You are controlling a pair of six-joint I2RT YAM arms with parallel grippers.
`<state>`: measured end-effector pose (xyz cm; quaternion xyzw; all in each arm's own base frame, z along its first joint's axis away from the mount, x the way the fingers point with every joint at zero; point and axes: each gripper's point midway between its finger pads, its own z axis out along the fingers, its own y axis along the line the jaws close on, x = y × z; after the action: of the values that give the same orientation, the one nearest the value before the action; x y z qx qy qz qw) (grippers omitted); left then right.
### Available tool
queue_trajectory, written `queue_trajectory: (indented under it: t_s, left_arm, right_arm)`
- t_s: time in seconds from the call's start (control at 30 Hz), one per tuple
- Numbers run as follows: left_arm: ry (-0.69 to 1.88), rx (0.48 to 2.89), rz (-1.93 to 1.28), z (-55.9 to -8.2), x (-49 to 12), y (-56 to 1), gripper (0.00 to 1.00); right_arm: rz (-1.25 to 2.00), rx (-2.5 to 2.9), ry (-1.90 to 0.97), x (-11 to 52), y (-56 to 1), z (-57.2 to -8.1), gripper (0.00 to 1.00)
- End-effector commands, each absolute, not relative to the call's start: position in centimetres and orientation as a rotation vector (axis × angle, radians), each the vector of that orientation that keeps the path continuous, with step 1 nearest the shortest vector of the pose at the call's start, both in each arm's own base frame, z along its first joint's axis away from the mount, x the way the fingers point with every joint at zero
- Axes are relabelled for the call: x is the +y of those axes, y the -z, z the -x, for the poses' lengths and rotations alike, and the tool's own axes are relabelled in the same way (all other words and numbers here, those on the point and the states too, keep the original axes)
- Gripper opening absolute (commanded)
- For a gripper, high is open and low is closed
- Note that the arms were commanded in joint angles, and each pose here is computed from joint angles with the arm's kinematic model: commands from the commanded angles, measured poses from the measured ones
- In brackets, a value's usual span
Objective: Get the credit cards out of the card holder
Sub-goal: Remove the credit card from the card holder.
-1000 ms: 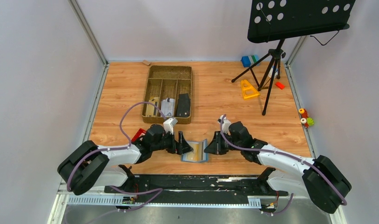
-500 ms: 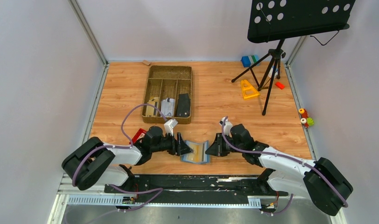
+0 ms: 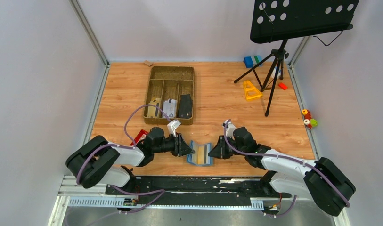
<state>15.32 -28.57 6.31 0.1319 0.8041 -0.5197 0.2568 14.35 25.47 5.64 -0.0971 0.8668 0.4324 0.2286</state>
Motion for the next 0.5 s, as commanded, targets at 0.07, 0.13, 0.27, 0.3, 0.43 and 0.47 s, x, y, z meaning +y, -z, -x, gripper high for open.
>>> queue_trajectory:
  t_s: [0.07,0.13,0.27,0.3,0.43,0.47]
  left_arm:
    - [1.459,2.125,-0.384,-15.5,-29.3,-7.1,0.27]
    - [1.443,2.128,-0.376,-15.7,-29.2,-7.0,0.17]
    - [1.399,2.144,-0.370,-15.9,-28.9,-6.8,0.01]
    - [1.389,2.148,-0.370,-16.0,-28.8,-6.7,0.00]
    - [1.354,2.143,-0.363,-16.2,-28.4,-6.9,0.00]
    - [1.350,2.141,-0.364,-16.3,-28.4,-7.0,0.00]
  right_arm:
    - [0.274,2.338,-1.179,25.5,-5.8,-14.8,0.00]
    - [0.274,2.341,-1.161,25.3,-5.8,-14.9,0.00]
    - [0.262,2.351,-1.090,24.5,-5.7,-15.2,0.07]
    - [0.262,2.346,-1.074,24.3,-5.9,-15.4,0.09]
    - [0.257,2.325,-1.031,23.8,-6.7,-15.8,0.23]
    - [0.254,2.317,-1.025,23.7,-6.9,-15.9,0.26]
